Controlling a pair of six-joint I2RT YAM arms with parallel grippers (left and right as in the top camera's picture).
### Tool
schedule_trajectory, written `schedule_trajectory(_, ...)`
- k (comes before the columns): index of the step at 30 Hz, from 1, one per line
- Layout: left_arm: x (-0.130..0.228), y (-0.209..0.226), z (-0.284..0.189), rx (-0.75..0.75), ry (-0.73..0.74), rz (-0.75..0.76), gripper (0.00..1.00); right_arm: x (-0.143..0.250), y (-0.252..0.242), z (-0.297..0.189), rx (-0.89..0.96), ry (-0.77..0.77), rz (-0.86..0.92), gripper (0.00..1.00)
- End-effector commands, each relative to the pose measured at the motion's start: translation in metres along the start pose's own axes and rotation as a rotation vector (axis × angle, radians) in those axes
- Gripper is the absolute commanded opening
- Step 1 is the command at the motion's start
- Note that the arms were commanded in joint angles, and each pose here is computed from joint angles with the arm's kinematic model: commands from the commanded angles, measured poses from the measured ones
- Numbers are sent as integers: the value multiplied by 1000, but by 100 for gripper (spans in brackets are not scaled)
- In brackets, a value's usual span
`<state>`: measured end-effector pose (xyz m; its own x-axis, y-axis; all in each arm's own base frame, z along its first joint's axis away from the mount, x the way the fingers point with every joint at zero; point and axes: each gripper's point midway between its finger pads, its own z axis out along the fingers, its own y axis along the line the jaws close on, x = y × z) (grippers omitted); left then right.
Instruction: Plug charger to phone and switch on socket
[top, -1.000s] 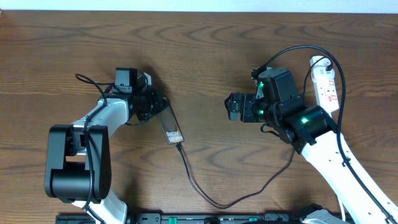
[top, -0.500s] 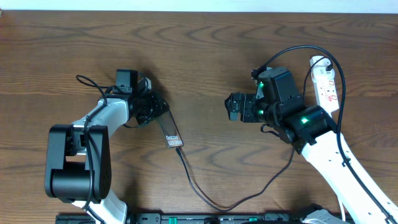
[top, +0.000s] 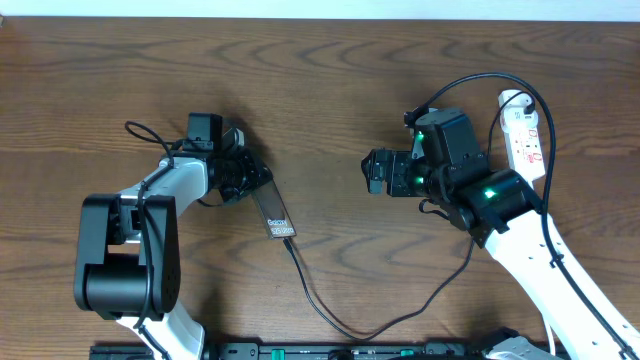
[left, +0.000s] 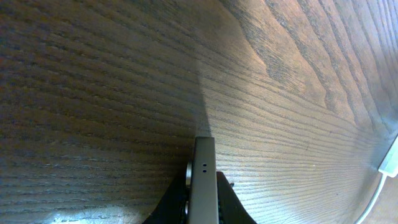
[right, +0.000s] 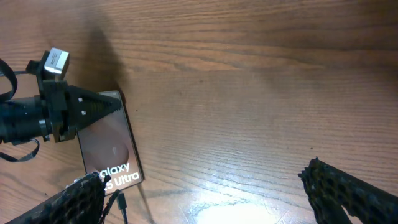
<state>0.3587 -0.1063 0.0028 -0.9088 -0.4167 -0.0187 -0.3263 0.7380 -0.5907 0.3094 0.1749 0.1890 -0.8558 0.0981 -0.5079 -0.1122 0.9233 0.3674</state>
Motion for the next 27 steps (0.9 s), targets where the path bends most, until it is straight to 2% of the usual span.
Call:
schedule_trajectory(1, 1, 7, 8, -28, 14, -9, 7, -7, 1, -6, 1, -28, -4, 99)
schedule_trajectory(3, 1, 7, 8, -28, 15, -9, 8, -7, 1, -6, 1, -28, -4, 99)
schedule_trajectory(8, 1, 7, 8, -29, 15, -9, 27, -7, 1, -6, 1, -27, -4, 99)
schedule_trajectory(20, 1, 8, 8, -31, 18, -11, 54, -7, 1, -6, 3, -25, -4, 99)
schedule_trajectory(23, 2, 14, 7, -65, 13, -19, 65, -7, 1, -6, 3, -25, -4, 99)
schedule_trajectory(27, 4, 30, 5, -149, 6, -37, 72, -6, 1, -6, 3, -24, -3, 99)
